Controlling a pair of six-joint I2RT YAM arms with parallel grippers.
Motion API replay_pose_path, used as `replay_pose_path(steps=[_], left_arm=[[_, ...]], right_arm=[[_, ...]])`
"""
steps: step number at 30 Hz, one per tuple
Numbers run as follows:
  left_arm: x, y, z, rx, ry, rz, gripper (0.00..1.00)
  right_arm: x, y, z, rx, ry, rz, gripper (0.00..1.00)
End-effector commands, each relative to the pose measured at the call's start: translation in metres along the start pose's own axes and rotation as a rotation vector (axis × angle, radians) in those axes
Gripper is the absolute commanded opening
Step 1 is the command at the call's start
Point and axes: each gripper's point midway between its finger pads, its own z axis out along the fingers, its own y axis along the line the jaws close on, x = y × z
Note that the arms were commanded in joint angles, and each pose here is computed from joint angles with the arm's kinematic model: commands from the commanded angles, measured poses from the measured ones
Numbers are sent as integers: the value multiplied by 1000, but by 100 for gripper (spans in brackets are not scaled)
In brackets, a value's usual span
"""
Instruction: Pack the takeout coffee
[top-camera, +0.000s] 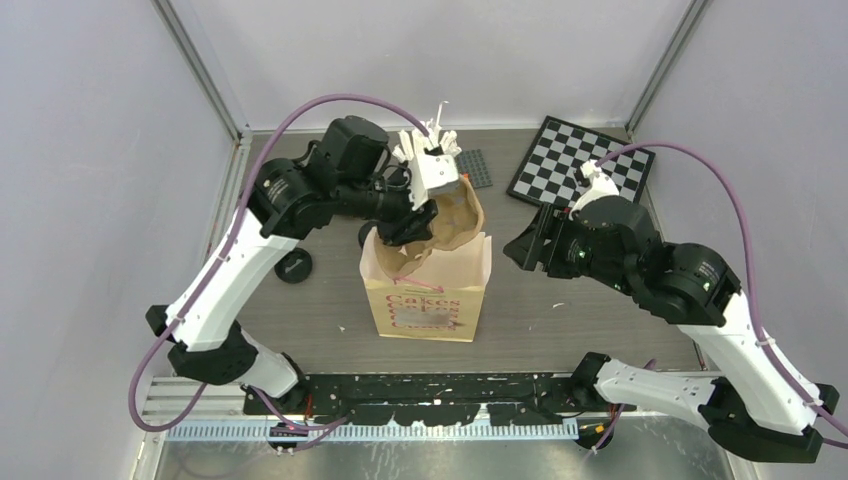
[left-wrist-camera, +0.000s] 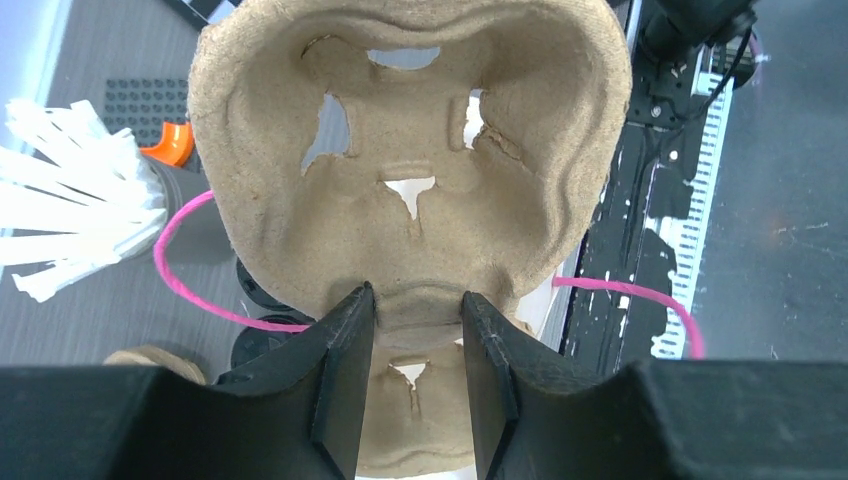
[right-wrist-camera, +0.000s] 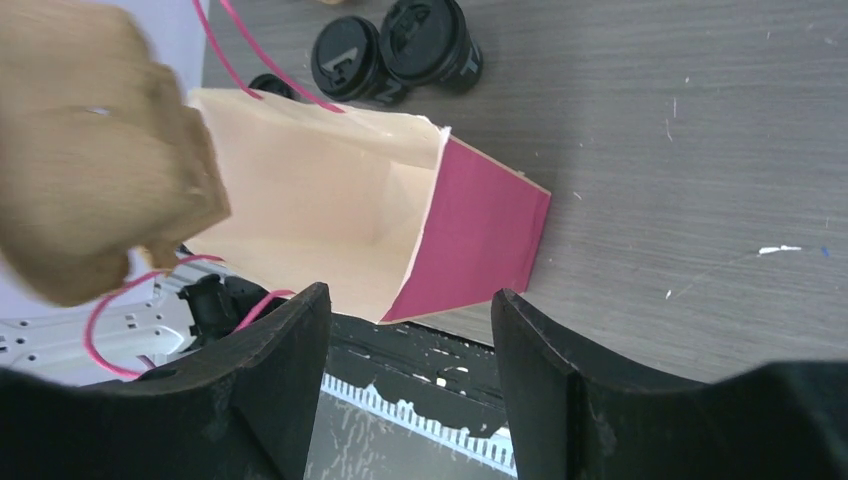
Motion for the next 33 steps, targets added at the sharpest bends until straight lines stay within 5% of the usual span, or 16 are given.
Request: replay_pose_path(steps=[1, 20, 26, 33], left_arm=[[5, -6, 3, 56, 40, 49, 39], [32, -3, 19, 106, 146, 143, 44], [9, 40, 9, -234, 56, -139, 51], [59, 75, -48, -644, 275, -360, 61]], right_arm=[[-21, 10, -6, -14, -65, -13, 65], [-19, 14, 12, 19, -38, -9, 65], [-13, 12, 21, 33, -13, -57, 65], [11, 16, 50, 29, 92, -85, 70]])
